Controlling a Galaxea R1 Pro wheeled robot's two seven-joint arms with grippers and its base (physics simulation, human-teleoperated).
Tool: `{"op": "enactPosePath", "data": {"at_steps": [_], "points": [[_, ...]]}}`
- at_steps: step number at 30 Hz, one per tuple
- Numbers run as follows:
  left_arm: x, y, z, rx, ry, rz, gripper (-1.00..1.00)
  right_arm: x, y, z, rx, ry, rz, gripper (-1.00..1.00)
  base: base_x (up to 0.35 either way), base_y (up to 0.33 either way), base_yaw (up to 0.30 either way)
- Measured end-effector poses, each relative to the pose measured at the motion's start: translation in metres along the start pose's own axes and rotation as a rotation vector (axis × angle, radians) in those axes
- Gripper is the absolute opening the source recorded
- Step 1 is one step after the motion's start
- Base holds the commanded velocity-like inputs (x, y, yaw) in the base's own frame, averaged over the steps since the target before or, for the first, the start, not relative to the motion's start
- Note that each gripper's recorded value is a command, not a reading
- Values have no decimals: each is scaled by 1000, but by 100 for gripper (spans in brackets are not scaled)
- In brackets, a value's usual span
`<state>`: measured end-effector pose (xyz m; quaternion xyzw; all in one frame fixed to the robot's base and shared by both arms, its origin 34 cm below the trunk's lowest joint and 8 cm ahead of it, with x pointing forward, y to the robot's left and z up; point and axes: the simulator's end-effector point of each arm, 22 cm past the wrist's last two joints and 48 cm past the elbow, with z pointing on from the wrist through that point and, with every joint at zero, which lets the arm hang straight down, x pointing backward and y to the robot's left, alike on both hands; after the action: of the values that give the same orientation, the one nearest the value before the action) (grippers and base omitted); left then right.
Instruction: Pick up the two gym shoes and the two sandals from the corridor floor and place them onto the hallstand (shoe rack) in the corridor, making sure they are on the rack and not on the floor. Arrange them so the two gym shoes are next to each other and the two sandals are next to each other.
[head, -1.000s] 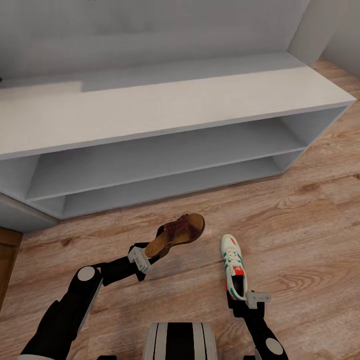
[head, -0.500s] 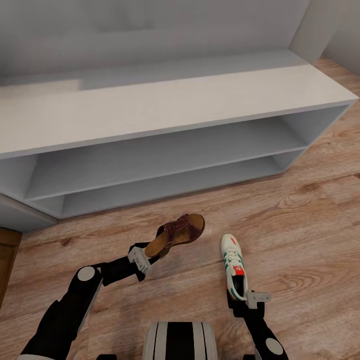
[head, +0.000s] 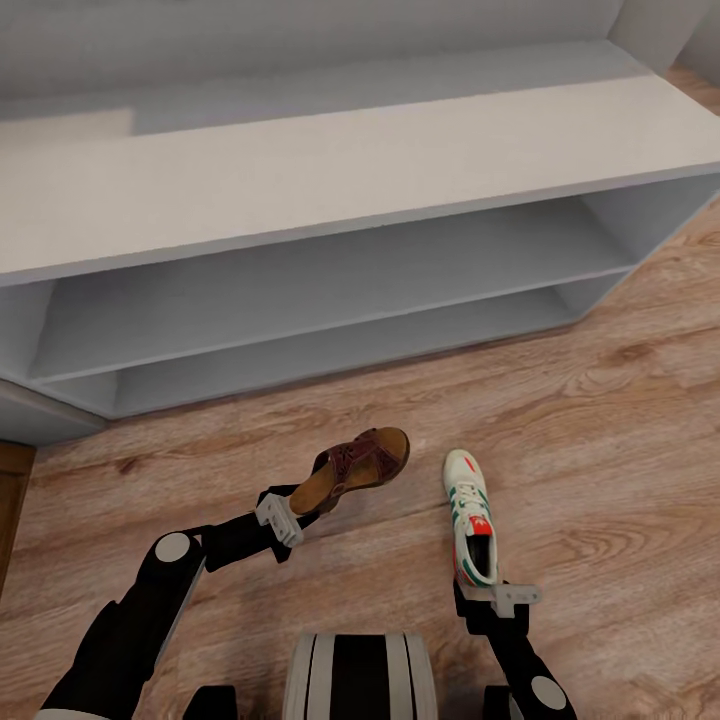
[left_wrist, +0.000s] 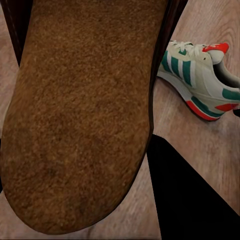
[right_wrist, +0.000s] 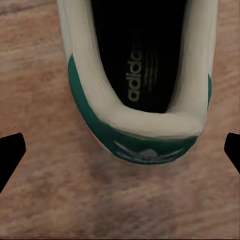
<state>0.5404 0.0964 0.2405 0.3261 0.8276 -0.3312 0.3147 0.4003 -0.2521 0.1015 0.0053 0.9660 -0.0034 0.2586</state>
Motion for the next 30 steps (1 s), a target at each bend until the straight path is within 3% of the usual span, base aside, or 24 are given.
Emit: {"op": "enactPosePath", "data": {"at_steps": [8, 30], "points": [[19, -2, 7, 13, 21, -30, -100, 20, 0, 3, 0, 38, 0, 100, 0, 0, 0], [27, -2, 10, 18, 29, -41, -100, 28, -1, 4, 1, 54, 0, 100, 0, 0, 0]]}}
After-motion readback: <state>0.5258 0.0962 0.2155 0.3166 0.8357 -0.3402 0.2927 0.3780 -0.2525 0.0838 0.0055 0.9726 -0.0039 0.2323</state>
